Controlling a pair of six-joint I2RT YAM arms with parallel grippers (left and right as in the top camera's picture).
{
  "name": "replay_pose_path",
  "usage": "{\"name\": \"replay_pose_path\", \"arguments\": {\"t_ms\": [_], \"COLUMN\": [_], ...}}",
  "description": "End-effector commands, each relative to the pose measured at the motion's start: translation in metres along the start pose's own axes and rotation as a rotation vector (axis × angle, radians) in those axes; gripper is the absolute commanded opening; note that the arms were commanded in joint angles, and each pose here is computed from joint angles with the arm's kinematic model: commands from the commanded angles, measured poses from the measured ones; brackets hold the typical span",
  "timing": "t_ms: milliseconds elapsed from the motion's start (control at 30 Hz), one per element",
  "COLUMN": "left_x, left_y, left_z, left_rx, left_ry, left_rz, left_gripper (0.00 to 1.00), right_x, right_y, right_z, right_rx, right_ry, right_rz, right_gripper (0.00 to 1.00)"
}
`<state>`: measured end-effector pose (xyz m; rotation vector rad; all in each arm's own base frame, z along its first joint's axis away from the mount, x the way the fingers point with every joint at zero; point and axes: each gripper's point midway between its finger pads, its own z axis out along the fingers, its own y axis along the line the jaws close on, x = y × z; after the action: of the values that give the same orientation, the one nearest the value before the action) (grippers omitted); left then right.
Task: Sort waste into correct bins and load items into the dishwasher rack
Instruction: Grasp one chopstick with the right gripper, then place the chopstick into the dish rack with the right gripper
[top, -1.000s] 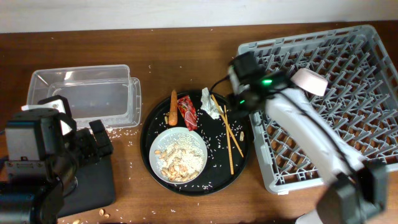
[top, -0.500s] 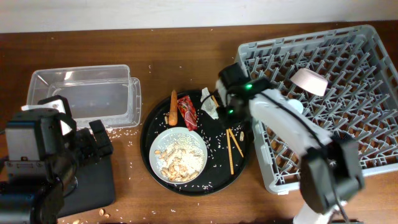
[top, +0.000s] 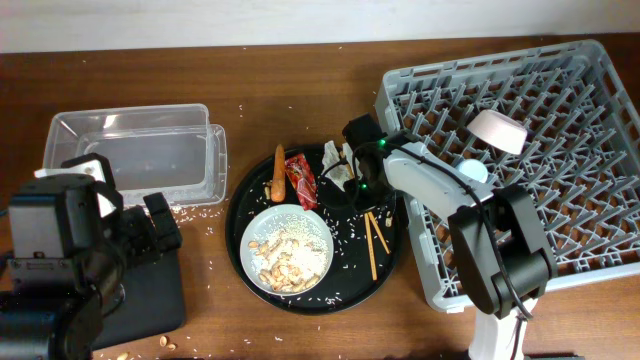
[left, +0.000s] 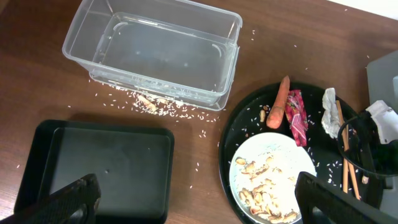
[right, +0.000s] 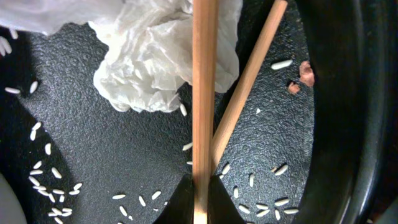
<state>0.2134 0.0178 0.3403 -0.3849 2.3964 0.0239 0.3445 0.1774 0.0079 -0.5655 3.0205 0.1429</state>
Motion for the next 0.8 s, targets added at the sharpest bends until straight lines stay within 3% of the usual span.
{"name": "replay_pose_path", "arguments": {"t_ms": [0,133,300,400,533,667,733,767], "left_x": [-0.001,-0.001,-0.001,-0.001,-0.001,-0.001,-0.001,-0.001], "left_y": [0.004,0.004,0.005,0.004,0.005,0.004,0.004,0.004], "left_z": [-0.001,-0.001,-0.001,-0.001,-0.001,-0.001,-0.001,-0.001], "left_rx": [-0.021,-0.021,-0.021,-0.021,-0.021,-0.021,-0.021,-0.021], "left_ry": [-0.007,-0.007,-0.007,-0.007,-0.007,-0.007,-0.007,-0.007], "left_rz": [-0.015,-0.015,-0.015,-0.015,-0.015,-0.015,-0.015,-0.015], "left_gripper": [0.99,0.99,0.99,0.99,0.99,0.99,0.99,0.99], "right_x": [0.003,-0.005,-0.022,-0.031,-0.032,-0.026,-0.021,-0.019], "right_y": [-0.002,-0.003,-0.011,-0.042,-0.084,-0.106,-0.11,-0.111], "right_z": [-0.003,-0.038,-0.122,-0.169,-0.177,-0.145,-0.124,-0.119], "right_rx": [0.012,0.033,0.094,0.192,0.253,0.231,0.242,0.249], "right_ry": [0.012,-0.054,-0.262,-0.41,-0.436,-0.346,-0.275,-0.255], "right_rz": [0.01,0.006,0.011,0.07,0.166,0.214,0.21,0.211], "right_gripper": [0.04,0.04,0.04,0.04,0.04,0.04,0.17,0.34]}}
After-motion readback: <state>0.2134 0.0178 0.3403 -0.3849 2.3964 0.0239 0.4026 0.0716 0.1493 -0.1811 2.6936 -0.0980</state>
